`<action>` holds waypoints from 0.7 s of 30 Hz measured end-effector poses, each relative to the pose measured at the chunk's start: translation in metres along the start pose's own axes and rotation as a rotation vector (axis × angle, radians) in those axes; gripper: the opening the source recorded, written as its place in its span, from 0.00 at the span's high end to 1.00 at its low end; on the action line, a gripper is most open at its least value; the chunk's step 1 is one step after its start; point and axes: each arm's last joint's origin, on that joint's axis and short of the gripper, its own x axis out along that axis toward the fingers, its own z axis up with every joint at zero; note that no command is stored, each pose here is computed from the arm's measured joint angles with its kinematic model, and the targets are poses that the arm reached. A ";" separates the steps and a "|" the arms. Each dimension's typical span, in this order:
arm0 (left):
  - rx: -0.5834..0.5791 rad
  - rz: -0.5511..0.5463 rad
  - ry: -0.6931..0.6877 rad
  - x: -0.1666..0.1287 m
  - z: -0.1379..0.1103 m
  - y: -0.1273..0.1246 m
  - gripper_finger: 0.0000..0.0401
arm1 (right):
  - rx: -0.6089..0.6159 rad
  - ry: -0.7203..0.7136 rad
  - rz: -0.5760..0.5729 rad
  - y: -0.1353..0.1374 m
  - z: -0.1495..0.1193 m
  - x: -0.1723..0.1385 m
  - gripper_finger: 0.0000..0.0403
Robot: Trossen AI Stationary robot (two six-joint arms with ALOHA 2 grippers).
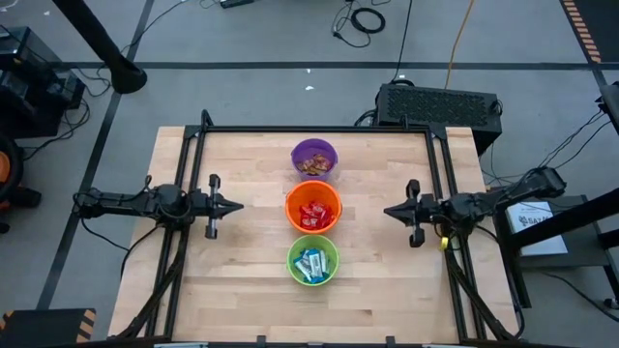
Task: Sort candy by brand, put in halloween buckets
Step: Return to Home Position
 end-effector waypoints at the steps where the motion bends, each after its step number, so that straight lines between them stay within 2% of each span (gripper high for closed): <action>1: 0.006 0.003 0.001 0.000 0.000 0.000 1.00 | -0.010 -0.011 0.000 -0.001 0.001 -0.001 1.00; 7: 0.011 0.041 0.007 0.000 -0.001 0.002 1.00 | -0.058 -0.025 0.024 -0.005 0.002 -0.011 1.00; 10: 0.010 0.064 0.019 0.000 -0.001 0.005 1.00 | -0.069 -0.076 0.062 -0.007 0.007 -0.016 1.00; 14: 0.008 0.097 0.039 0.001 -0.003 0.008 1.00 | -0.096 -0.133 0.053 -0.011 0.012 -0.016 1.00; 17: -0.013 0.094 0.050 0.002 -0.004 0.009 1.00 | -0.079 -0.143 0.033 -0.015 0.014 -0.015 1.00; 21: -0.021 0.073 0.062 0.002 -0.006 0.009 1.00 | -0.071 -0.137 0.075 -0.016 0.013 -0.015 1.00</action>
